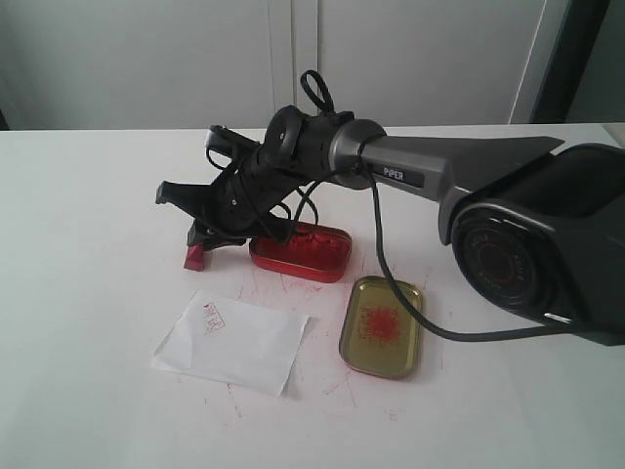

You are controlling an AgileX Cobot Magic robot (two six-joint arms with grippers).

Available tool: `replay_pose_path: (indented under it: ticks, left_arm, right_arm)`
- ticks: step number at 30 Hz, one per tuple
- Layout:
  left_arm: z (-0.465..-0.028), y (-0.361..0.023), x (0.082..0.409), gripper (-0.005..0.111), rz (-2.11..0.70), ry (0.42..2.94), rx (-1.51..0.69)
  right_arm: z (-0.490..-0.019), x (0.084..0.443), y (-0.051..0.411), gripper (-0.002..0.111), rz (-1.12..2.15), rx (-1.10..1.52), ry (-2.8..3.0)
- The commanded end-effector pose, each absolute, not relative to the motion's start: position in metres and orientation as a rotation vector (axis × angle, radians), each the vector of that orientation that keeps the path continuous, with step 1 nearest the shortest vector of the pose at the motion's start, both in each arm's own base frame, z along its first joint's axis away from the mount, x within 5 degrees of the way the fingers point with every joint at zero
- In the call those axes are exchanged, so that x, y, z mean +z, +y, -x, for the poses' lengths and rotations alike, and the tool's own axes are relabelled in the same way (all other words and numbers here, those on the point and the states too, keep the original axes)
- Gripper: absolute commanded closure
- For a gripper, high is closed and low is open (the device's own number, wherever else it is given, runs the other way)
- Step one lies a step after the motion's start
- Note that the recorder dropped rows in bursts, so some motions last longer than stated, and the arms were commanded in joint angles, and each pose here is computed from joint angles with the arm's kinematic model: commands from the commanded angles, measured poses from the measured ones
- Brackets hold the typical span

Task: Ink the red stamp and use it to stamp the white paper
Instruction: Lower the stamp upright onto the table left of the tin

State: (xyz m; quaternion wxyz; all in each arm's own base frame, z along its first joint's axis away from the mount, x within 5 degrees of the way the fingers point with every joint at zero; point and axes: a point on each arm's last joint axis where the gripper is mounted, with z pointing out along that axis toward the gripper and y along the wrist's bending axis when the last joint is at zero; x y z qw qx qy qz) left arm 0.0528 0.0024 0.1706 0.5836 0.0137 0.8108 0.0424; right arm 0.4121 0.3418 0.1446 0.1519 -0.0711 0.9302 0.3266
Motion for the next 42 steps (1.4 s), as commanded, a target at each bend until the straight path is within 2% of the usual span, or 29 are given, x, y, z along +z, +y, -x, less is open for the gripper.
replay_pose_path:
  ticks: [1, 20, 27, 42]
  left_arm:
    - [-0.053, 0.002, 0.17, 0.107, -0.032, 1.89, 0.096]
    - [-0.053, 0.002, 0.17, 0.107, -0.032, 1.89, 0.096]
    - [-0.053, 0.002, 0.17, 0.107, -0.032, 1.89, 0.096]
    - [-0.053, 0.002, 0.17, 0.107, -0.032, 1.89, 0.096]
  right_arm:
    - [-0.413, 0.145, 0.34, 0.086, 0.197, 0.932, 2.676]
    - [-0.413, 0.14, 0.332, 0.086, 0.219, 0.777, 2.726]
    - [-0.414, 0.14, 0.332, 0.072, 0.219, 0.772, 2.714]
    - [-0.42, 0.153, 0.327, 0.071, 0.224, 0.687, 2.641]
